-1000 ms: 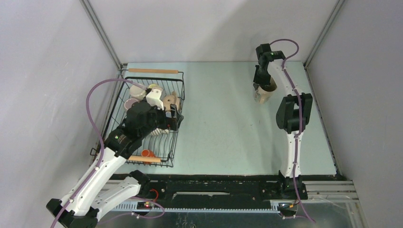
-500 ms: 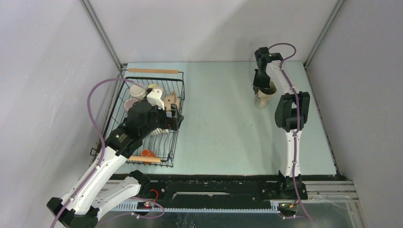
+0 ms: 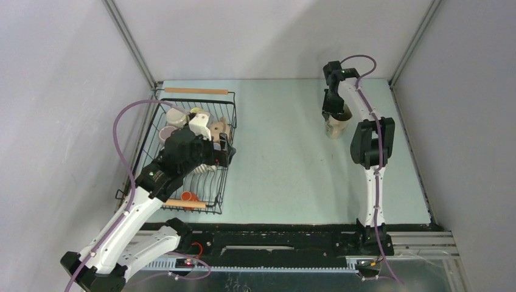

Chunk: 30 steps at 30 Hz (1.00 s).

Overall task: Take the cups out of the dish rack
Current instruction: Place the cup at the center of the board, then unload the cup from the dish rack.

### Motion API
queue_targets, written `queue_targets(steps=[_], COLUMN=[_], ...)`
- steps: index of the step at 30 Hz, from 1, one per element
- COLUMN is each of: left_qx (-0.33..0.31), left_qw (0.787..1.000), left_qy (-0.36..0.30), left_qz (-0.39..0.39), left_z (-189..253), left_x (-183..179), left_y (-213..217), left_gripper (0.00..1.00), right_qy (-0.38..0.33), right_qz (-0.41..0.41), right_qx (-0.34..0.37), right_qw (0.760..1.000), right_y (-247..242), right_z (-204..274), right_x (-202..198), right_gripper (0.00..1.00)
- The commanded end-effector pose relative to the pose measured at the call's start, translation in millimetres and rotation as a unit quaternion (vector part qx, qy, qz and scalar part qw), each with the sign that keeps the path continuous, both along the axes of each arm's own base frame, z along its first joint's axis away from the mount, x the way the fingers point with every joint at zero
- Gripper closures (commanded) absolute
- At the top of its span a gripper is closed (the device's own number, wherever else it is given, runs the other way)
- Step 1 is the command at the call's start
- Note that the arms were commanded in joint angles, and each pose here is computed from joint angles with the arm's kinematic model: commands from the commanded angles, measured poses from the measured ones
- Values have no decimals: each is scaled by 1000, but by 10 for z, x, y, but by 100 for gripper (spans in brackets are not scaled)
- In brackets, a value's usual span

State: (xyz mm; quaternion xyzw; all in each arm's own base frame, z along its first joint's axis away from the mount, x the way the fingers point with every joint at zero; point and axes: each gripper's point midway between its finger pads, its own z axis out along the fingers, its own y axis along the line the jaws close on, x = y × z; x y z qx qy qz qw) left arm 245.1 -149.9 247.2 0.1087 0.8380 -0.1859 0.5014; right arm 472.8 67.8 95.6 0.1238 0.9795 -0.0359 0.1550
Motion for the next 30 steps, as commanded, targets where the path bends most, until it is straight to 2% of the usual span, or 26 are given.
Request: queue_targets(steps=[1, 6, 15, 23, 30], left_qx=[-5, -7, -31, -49, -28], left_qw=[1000, 1000, 999, 999, 997], left_qy=[-14, -11, 9, 14, 24], left_qz=[-5, -7, -7, 11, 70], left_z=[46, 43, 139, 366, 424], left_x=[19, 20, -2, 0, -44], left_y=[-34, -49, -120, -103, 147], left_gripper=[0, 0, 0, 0, 0], right_qy=[-42, -58, -115, -157, -200], right_qz=[11, 11, 15, 24, 55], right_qx=[-10, -8, -8, 11, 40], right_qw=[999, 998, 993, 987, 977], right_y=[0, 13, 29, 69, 355], right_z=[338, 493, 1034, 1484, 1731], right_x=[68, 51, -29, -198, -480], right_gripper=[66, 56, 24, 11, 1])
